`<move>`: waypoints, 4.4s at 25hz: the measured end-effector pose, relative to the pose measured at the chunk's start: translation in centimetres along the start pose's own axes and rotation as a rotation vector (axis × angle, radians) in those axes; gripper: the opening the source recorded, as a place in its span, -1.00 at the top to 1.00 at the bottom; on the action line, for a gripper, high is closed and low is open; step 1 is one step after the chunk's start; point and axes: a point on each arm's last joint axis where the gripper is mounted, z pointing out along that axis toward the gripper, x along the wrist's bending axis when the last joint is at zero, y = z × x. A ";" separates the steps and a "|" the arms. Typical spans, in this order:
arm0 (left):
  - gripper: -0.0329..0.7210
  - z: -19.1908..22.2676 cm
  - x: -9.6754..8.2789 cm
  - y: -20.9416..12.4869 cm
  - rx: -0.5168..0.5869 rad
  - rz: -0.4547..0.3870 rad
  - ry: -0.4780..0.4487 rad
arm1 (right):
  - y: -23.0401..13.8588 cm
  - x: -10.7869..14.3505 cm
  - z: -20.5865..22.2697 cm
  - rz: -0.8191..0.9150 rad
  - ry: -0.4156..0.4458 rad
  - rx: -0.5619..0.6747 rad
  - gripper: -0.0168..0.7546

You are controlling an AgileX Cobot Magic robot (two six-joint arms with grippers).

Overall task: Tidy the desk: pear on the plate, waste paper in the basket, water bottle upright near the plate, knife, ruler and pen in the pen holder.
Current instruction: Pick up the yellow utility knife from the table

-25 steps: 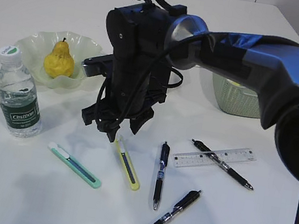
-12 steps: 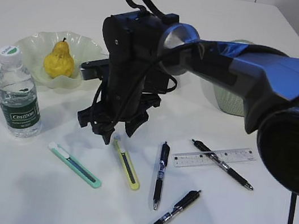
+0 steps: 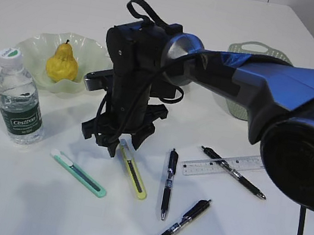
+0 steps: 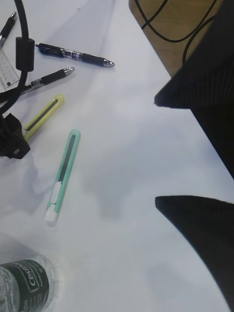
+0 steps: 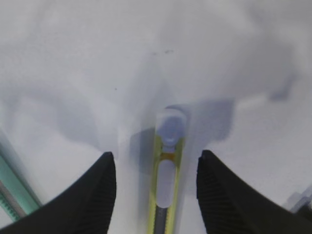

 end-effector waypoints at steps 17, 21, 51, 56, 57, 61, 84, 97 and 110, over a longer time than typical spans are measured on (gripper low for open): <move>-0.15 0.0 0.0 0.0 0.002 0.000 0.000 | 0.0 0.0 0.3 0.012 0.004 0.006 -0.15; -0.15 0.0 0.0 0.0 0.003 0.000 -0.001 | 0.0 0.0 0.3 0.012 0.004 0.006 -0.15; -0.15 0.0 0.0 -0.1 0.007 0.000 -0.002 | 0.0 -0.1 0.7 0.005 -0.016 0.011 0.30; -0.15 0.0 0.0 -0.1 0.008 0.000 -0.002 | 0.0 -0.1 0.7 0.006 -0.015 0.012 0.31; -0.15 0.0 0.0 -0.1 0.008 0.000 -0.002 | 0.0 -0.1 0.7 0.006 -0.015 0.012 0.31; -0.15 0.0 0.0 -0.1 0.008 0.000 -0.002 | 0.0 -0.1 0.7 0.007 -0.011 0.012 0.32; -0.15 0.0 0.0 -0.1 0.012 0.000 -0.002 | 0.1 -0.9 0.7 0.028 0.014 0.016 0.32; -0.15 0.0 0.0 -0.1 0.012 0.000 -0.003 | 0.1 -0.7 0.9 0.029 0.031 0.020 0.52; -0.15 0.0 0.0 -0.1 0.012 0.000 -0.003 | 0.1 -0.7 0.9 0.009 0.033 0.020 0.52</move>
